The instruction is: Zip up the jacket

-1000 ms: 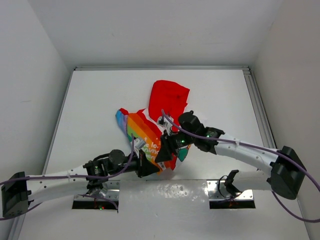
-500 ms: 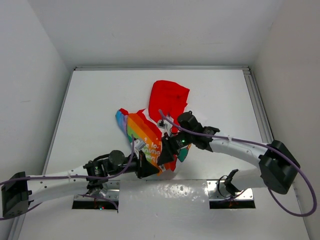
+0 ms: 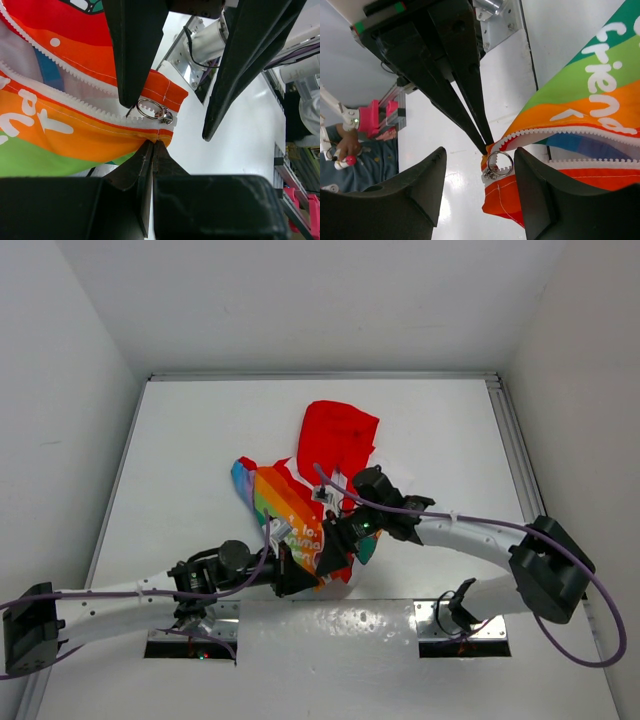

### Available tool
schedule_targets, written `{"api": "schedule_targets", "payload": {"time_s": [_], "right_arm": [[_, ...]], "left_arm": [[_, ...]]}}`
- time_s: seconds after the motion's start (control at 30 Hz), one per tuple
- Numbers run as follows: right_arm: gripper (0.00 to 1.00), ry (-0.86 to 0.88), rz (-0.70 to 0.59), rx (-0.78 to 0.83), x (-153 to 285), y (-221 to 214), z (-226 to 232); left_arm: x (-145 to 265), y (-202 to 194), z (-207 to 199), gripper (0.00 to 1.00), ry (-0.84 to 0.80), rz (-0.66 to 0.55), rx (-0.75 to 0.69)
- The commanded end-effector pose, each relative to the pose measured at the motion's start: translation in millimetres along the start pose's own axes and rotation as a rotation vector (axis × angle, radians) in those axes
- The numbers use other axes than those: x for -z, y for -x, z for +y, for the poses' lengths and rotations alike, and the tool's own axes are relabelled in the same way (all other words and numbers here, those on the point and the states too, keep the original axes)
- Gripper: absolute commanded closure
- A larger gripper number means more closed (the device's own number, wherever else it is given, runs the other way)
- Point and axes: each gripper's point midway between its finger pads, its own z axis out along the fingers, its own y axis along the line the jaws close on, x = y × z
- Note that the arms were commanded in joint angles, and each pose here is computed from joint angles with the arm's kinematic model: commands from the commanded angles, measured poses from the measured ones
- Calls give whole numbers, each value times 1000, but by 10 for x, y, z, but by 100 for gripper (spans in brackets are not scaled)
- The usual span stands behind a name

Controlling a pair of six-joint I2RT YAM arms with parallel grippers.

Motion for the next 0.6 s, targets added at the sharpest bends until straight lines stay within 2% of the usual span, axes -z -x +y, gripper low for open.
{"api": "schedule_targets", "payload": {"time_s": [0.0,0.2,0.33,0.43,0.57], "right_arm": [[43,39,-9,49,-7,-5,22],[42,65,6,36,-26,-52,31],[46,75,5,41,-27,-42,47],[52,83,3,41,-32,-49,58],[66,83,4,37,-28,-55,62]], "left_arm": [[2,127,-177,100,-71,-43,-30],[14,140,-228,100,-95,-47,-33],[20,137,-227,100,-97,-49,-32],[21,153,-243,100,-101,-54,-31],[27,141,-235,100,-101,-53,-26]]}}
